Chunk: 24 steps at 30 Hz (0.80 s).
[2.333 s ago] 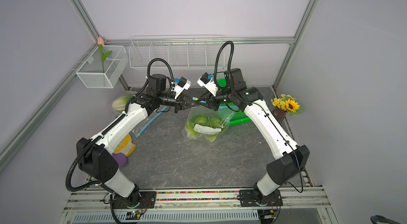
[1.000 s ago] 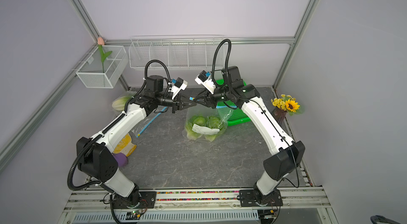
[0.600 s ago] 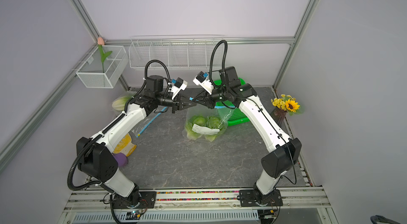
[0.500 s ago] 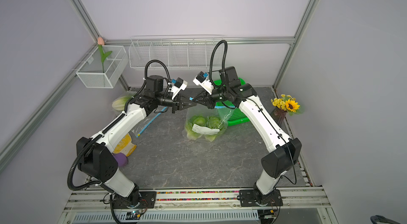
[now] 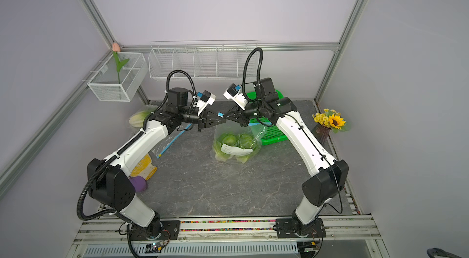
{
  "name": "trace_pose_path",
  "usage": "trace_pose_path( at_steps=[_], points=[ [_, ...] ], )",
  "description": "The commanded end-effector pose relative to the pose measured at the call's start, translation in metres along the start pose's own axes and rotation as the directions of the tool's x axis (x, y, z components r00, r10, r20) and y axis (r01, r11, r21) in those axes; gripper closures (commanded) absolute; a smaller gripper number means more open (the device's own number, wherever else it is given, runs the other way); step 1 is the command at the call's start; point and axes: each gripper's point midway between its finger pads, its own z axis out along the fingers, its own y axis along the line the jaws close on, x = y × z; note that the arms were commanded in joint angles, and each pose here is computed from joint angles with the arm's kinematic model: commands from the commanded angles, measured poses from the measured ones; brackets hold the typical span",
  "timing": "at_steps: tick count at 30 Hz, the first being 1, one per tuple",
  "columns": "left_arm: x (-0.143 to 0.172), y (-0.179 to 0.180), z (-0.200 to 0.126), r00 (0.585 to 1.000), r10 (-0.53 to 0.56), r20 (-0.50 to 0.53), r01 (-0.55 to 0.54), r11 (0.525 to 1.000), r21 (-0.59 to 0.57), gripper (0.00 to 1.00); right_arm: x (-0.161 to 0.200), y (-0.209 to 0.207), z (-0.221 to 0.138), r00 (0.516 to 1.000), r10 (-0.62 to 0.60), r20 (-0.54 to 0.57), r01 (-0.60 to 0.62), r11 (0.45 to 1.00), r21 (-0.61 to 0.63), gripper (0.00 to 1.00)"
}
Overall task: Open the zip-top bag and take out the chinese cabbages
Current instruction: Unzip the zipper on the zipper food storage bag.
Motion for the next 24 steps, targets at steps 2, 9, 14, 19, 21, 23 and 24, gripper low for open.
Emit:
trace_pose_path(
  at_steps=[2, 9, 14, 19, 21, 23, 24],
  points=[
    [-0.013, -0.011, -0.011, 0.998, 0.054, 0.033, -0.054, 0.999, 0.008, 1.00, 0.006, -0.002, -0.013, 1.000, -0.004, 0.001, 0.004, 1.000, 0.025, 0.89],
    [-0.016, -0.008, -0.018, 0.997, 0.056, 0.045, -0.056, 0.998, -0.014, 1.00, 0.015, -0.008, -0.020, 1.000, 0.014, -0.005, -0.013, 0.999, 0.047, 0.89],
    [-0.017, 0.001, -0.027, 0.997, 0.053, 0.062, -0.050, 0.998, -0.050, 1.00, 0.020, -0.010, -0.027, 1.000, 0.021, -0.006, -0.021, 0.998, 0.066, 0.89],
    [-0.019, 0.011, -0.037, 0.996, 0.054, 0.064, -0.048, 0.994, -0.093, 1.00, 0.025, -0.013, -0.034, 0.999, 0.032, -0.005, -0.031, 0.995, 0.090, 0.89],
    [-0.019, 0.014, -0.041, 0.997, 0.050, 0.066, -0.043, 0.994, -0.104, 1.00, 0.027, -0.014, -0.037, 0.999, 0.033, -0.005, -0.032, 0.995, 0.100, 0.89],
    [-0.020, 0.016, -0.046, 0.996, 0.051, 0.068, -0.043, 0.992, -0.117, 1.00, 0.030, -0.016, -0.041, 0.999, 0.037, -0.005, -0.037, 0.993, 0.109, 0.89],
    [-0.020, 0.017, -0.050, 0.996, 0.053, 0.070, -0.044, 0.991, -0.126, 1.00, 0.031, -0.017, -0.043, 0.999, 0.039, -0.004, -0.038, 0.993, 0.116, 0.89]
  ],
)
